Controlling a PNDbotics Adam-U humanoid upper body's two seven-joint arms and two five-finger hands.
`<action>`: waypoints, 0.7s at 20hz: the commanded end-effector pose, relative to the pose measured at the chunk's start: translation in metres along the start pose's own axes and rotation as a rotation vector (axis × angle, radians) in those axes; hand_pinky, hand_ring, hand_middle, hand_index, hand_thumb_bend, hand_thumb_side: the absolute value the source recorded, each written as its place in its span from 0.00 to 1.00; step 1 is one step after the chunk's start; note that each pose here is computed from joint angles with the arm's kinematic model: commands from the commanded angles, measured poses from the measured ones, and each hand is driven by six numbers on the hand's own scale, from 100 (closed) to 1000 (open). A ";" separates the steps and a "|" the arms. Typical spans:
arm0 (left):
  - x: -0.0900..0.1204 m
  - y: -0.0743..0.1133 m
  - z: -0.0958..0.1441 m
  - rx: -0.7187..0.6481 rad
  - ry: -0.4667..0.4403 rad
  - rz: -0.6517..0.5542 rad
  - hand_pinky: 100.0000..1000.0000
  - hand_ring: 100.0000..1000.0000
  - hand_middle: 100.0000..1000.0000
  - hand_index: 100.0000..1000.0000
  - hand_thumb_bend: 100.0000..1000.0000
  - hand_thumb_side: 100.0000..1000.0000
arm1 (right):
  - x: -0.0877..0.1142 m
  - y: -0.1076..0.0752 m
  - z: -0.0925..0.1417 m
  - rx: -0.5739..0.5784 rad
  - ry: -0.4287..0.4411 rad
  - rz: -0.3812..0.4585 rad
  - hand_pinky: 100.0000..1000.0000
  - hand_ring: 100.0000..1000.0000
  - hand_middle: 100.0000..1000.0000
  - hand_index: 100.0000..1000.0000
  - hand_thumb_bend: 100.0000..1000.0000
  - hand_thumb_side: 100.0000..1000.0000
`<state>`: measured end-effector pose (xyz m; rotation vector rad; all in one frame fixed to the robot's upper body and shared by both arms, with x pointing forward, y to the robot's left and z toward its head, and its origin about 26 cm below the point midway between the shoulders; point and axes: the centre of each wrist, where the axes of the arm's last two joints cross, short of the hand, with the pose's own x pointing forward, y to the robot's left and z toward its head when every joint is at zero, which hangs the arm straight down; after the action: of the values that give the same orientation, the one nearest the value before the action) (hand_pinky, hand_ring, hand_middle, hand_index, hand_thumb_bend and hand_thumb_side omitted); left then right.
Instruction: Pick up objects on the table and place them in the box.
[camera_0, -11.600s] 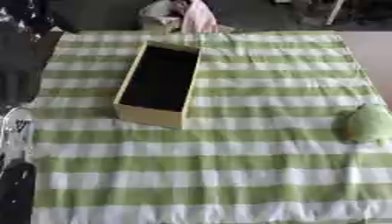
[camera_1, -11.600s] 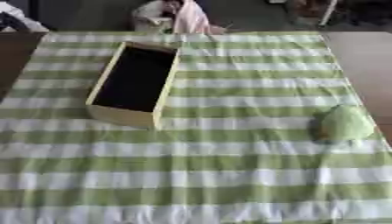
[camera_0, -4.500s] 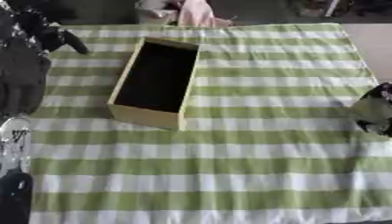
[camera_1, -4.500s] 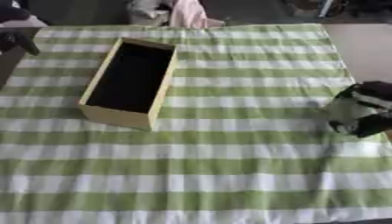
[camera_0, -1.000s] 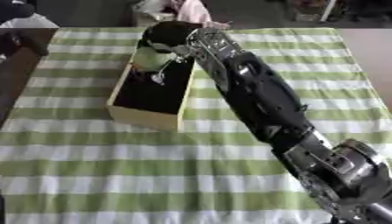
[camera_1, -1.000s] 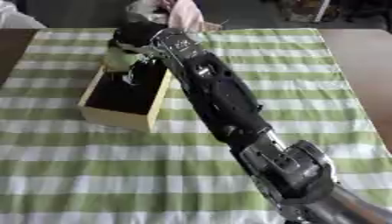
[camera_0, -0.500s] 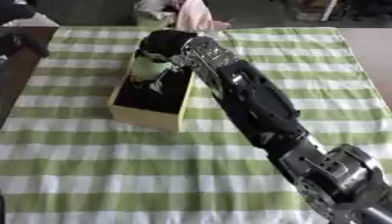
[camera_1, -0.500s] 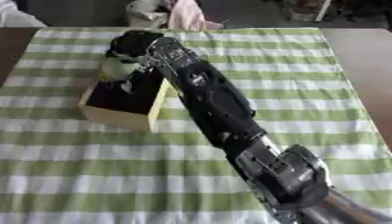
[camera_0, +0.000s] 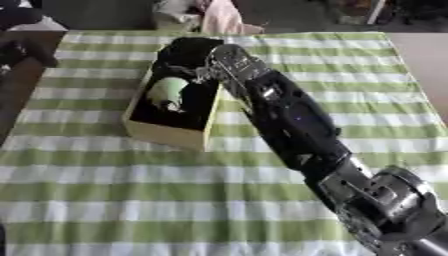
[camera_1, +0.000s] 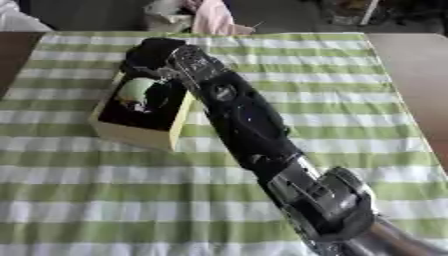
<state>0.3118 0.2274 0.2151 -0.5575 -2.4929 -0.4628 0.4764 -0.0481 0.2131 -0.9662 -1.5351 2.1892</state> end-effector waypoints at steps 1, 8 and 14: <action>0.005 -0.002 -0.005 -0.016 -0.022 -0.002 0.45 0.73 0.69 0.77 0.00 0.69 | -0.005 -0.024 0.005 -0.059 0.024 0.043 1.00 0.89 0.82 0.92 0.21 0.64; 0.005 -0.002 -0.005 -0.016 -0.018 -0.002 0.45 0.74 0.69 0.77 0.00 0.69 | -0.017 -0.050 0.021 -0.182 0.051 0.005 0.99 0.85 0.78 0.90 0.08 0.59; 0.005 -0.001 -0.003 -0.014 -0.010 -0.013 0.45 0.74 0.69 0.77 0.00 0.69 | -0.037 -0.081 0.057 -0.313 0.074 -0.048 0.95 0.81 0.74 0.86 0.00 0.60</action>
<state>0.3116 0.2264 0.2139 -0.5593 -2.4857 -0.4584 0.4595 -0.0695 0.2857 -1.0280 -1.8208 1.9444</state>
